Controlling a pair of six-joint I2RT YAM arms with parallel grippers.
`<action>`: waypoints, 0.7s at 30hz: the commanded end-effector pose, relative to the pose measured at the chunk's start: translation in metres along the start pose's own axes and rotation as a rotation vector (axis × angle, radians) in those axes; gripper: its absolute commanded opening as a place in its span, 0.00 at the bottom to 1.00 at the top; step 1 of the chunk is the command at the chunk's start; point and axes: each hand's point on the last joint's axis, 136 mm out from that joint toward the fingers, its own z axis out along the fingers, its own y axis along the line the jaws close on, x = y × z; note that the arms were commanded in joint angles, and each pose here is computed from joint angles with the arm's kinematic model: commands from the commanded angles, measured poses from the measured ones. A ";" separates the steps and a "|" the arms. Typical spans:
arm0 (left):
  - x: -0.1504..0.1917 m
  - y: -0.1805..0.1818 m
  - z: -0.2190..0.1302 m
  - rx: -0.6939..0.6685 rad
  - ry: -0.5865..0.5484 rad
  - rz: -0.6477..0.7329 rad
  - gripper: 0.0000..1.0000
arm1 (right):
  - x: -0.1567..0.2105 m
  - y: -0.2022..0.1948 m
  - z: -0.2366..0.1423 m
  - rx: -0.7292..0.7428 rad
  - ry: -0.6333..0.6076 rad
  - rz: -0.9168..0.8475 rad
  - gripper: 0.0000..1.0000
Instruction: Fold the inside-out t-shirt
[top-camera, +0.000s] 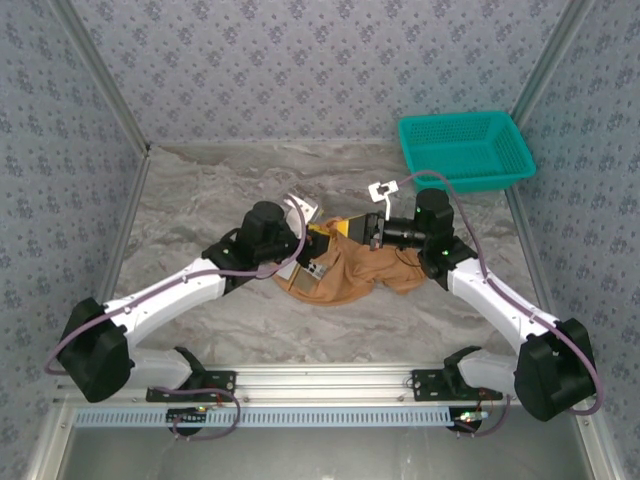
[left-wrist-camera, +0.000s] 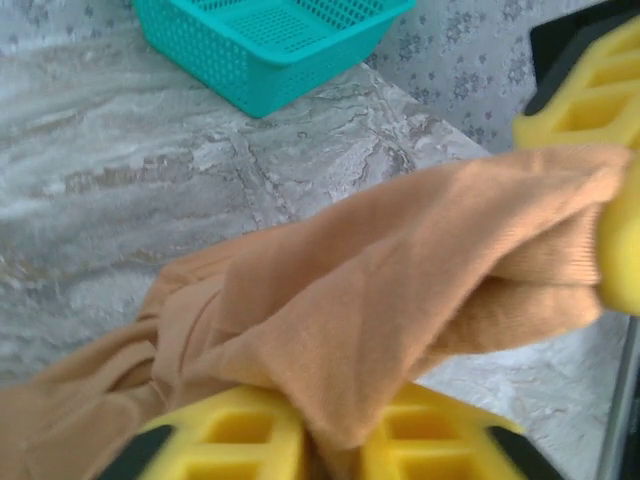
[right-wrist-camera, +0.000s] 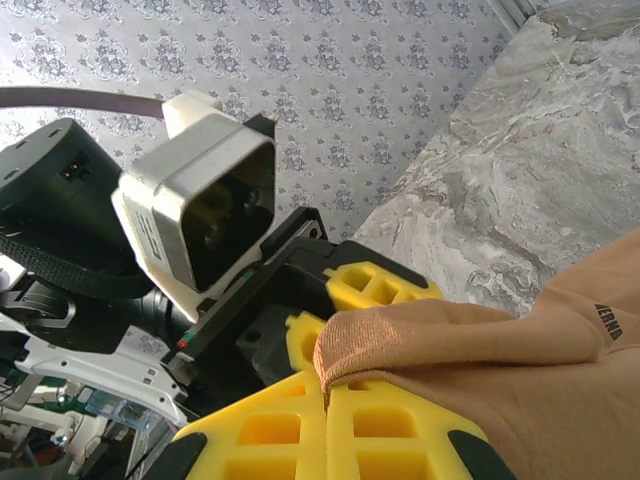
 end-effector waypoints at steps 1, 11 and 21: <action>-0.023 -0.009 -0.005 0.055 -0.057 0.013 0.06 | -0.009 0.001 -0.007 0.010 -0.036 -0.019 0.00; -0.030 -0.067 -0.060 0.491 -0.099 -0.011 0.00 | -0.023 -0.042 -0.028 0.361 -0.030 -0.088 0.00; -0.039 -0.013 -0.075 0.288 -0.153 -0.096 0.00 | -0.008 -0.034 -0.043 0.381 0.123 -0.090 0.00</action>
